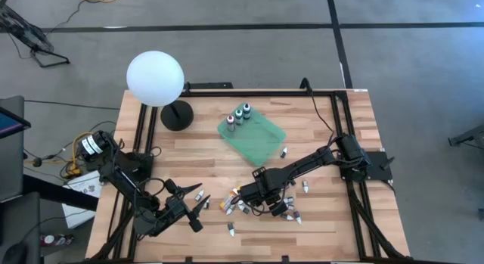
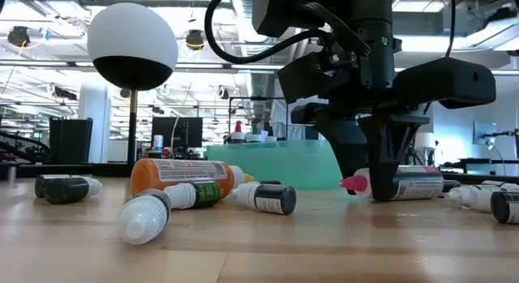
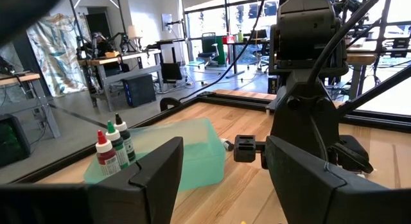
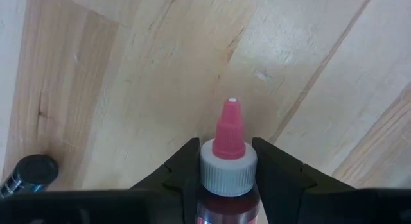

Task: Pick & Place food coloring
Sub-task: Put the large pink food coloring bottle into the green bin

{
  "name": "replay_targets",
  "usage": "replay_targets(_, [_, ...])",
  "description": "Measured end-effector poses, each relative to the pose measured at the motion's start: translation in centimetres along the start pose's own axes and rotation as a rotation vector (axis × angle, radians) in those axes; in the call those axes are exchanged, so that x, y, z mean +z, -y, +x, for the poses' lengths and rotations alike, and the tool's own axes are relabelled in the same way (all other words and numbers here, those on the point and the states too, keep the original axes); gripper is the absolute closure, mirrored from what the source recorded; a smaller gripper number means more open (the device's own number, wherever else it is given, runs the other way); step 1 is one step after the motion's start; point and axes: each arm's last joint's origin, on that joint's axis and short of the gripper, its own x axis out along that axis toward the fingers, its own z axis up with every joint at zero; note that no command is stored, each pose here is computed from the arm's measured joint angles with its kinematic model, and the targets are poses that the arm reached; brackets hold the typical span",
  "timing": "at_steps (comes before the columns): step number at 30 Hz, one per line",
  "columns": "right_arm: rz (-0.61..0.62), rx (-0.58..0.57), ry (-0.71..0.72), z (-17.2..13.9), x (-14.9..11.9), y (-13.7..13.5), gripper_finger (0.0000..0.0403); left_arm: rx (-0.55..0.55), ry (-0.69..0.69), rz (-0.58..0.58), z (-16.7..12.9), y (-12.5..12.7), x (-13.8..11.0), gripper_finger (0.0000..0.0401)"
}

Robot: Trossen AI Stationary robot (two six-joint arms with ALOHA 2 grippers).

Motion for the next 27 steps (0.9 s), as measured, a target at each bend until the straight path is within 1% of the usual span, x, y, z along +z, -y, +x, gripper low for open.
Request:
replay_targets(6, [-0.001, -0.009, 0.062, -1.6, 1.1, 0.2, 0.028, 0.0, 0.0, 0.0, 0.0, 0.0, 0.0, 0.0185])
replay_targets(14, [-0.015, 0.028, 0.158, -5.2, 2.7, 0.3, 0.0283, 0.0, 0.0, 0.0, 0.0, 0.0, 0.0, 0.0185])
replay_targets(18, [-0.046, 0.043, 0.218, -7.1, 3.1, 0.3, 0.0281, -0.002, 0.0, -0.001, 0.0, 0.0, 0.0, 0.0185])
replay_targets(23, [-0.073, 0.04, 0.297, -9.8, 2.8, 0.4, 0.0286, -0.019, 0.003, -0.003, 0.0, 0.0, 0.0, 0.0185])
replay_targets(27, [-0.057, 0.024, 0.356, -12.5, 1.5, 1.0, 0.0282, -0.03, 0.005, -0.006, 0.0, 0.1, 0.0, 0.0185])
